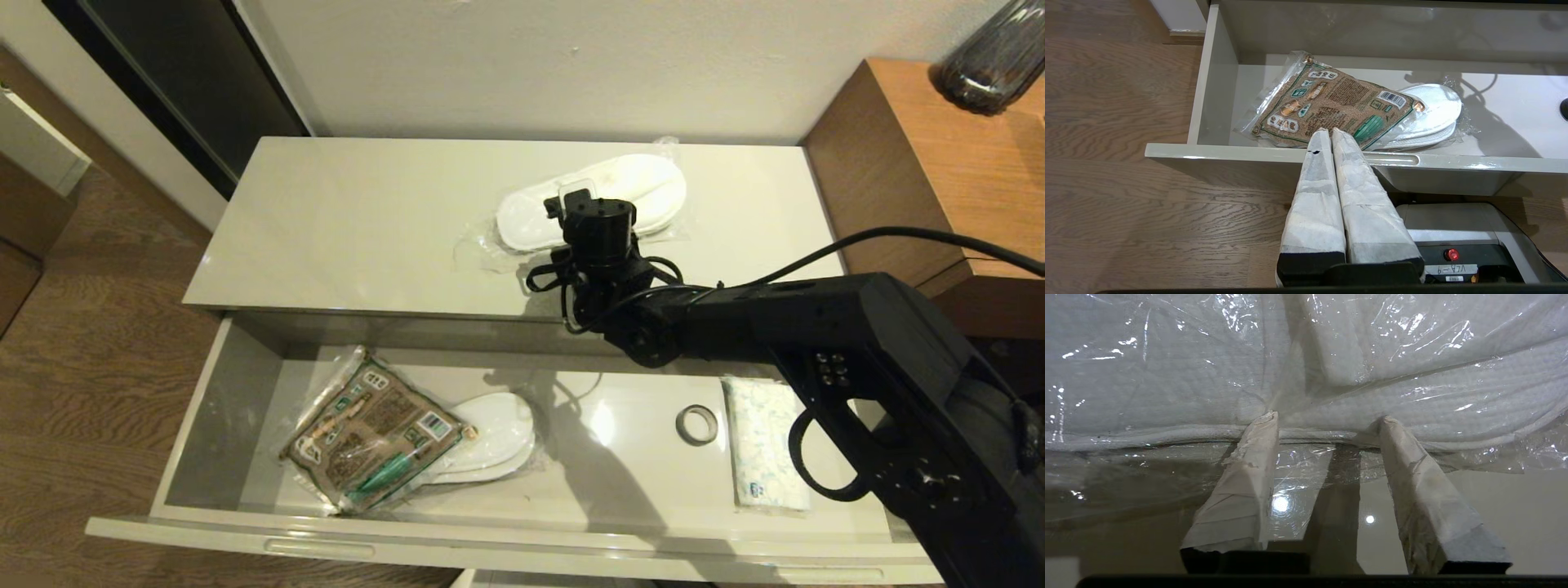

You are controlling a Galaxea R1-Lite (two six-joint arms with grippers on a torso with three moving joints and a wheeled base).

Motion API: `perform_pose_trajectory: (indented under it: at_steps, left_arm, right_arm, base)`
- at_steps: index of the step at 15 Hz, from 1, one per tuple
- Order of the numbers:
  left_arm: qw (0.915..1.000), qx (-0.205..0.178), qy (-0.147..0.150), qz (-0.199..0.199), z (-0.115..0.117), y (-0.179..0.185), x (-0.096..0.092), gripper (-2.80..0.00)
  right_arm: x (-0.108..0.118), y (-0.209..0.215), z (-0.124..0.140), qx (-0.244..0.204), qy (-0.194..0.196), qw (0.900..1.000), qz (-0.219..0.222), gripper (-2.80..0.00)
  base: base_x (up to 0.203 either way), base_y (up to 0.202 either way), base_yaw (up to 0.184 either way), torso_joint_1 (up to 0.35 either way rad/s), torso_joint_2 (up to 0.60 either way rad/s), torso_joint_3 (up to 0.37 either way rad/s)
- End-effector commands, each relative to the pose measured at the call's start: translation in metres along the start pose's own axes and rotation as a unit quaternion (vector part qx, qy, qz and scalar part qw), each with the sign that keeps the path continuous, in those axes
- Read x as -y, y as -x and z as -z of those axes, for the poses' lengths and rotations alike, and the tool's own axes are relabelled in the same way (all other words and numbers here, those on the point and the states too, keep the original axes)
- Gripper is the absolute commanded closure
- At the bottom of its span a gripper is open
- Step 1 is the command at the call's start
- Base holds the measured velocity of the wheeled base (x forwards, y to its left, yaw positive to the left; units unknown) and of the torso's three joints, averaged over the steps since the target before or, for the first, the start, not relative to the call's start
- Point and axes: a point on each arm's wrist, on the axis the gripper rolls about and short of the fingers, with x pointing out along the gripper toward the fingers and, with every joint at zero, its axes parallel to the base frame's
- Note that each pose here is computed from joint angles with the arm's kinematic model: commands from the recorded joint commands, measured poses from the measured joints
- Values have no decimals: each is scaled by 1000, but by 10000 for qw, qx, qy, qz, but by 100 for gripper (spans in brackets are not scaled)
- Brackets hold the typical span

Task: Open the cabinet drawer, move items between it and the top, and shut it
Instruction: Pick up the disposable slippers on the table

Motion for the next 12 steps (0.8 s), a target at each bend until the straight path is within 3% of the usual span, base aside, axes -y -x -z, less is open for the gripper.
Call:
perform_pose_trajectory:
  at_steps: [1, 2, 7, 12]
  left_arm:
    - [10000, -7, 4, -6, 0, 0, 0, 0]
    - [10000, -7, 4, -6, 0, 0, 0, 0]
    - [10000, -7, 4, -1, 0, 0, 0, 0]
    - [10000, -7, 4, -6, 0, 0, 0, 0]
  right_arm:
    - [13, -8, -1, -53, -69, 9996, 272, 0]
    - [16, -8, -1, -60, -96, 9994, 334, 0]
    - [88, -5, -20, -197, -283, 9958, 845, 0]
    - [141, 50, -35, -309, -237, 9979, 526, 0]
  base:
    - [0, 0, 0, 0, 0, 0]
    - [0, 0, 0, 0, 0, 0]
    - [0, 0, 0, 0, 0, 0]
    - [0, 0, 0, 0, 0, 0]
